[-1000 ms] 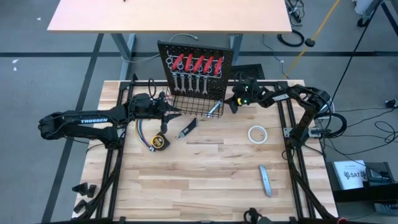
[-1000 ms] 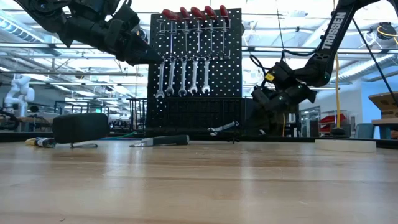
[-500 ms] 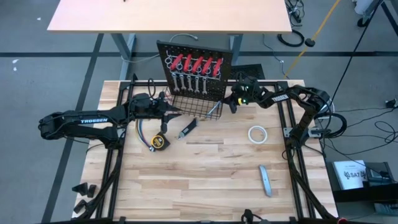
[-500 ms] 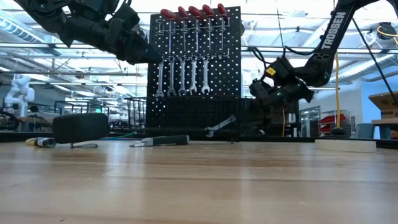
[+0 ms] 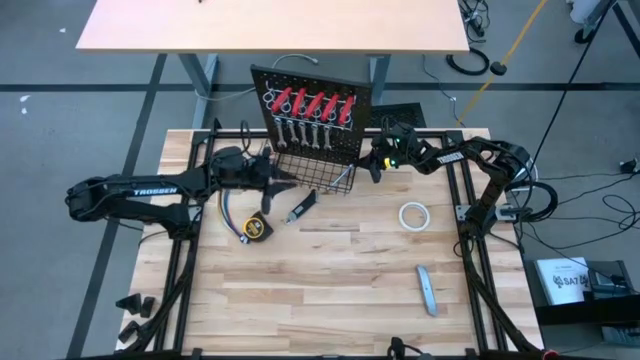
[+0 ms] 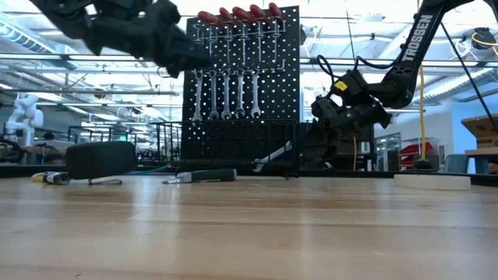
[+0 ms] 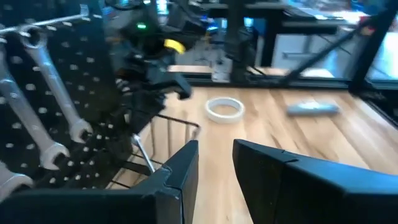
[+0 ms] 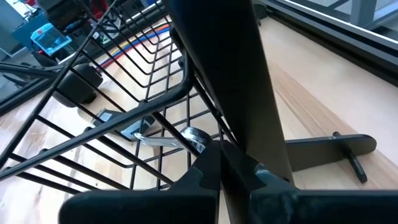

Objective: Hang tools onto peg board
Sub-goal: Hang the wrench on the peg board

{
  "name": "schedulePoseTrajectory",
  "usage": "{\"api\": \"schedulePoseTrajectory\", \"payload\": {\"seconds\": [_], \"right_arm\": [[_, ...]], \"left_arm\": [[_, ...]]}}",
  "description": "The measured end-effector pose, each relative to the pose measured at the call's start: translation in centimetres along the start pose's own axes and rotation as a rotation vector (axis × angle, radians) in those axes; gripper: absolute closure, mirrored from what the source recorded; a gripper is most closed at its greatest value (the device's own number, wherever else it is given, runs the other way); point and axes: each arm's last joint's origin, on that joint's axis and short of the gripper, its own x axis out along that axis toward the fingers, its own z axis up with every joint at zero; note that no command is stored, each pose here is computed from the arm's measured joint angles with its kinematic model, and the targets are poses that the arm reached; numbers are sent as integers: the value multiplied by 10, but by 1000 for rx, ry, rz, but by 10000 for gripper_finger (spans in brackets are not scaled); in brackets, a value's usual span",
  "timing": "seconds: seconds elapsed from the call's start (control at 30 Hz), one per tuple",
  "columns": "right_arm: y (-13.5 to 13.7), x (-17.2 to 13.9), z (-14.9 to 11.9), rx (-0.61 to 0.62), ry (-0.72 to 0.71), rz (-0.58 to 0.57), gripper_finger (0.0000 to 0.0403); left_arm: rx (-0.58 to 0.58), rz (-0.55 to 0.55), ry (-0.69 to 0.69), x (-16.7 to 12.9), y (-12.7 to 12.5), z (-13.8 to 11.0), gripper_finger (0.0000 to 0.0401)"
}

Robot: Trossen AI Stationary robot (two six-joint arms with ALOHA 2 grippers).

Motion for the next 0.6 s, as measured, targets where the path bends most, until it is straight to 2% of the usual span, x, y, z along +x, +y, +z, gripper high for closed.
{"api": "schedulePoseTrajectory", "payload": {"seconds": [0.13, 0.27, 0.43, 0.6], "right_arm": [[0, 0, 0, 2, -2, 0, 403], [0, 0, 0, 3, -2, 0, 403], [0, 0, 0, 3, -2, 0, 403], [0, 0, 0, 3, -1, 0, 403]], "left_arm": [[-37, 34, 47, 26, 2, 15, 294], [-69, 93, 145, 66, 6, 29, 294], [-59, 245, 270, 115, 14, 26, 294], [-50, 307, 311, 146, 21, 11, 294]]}}
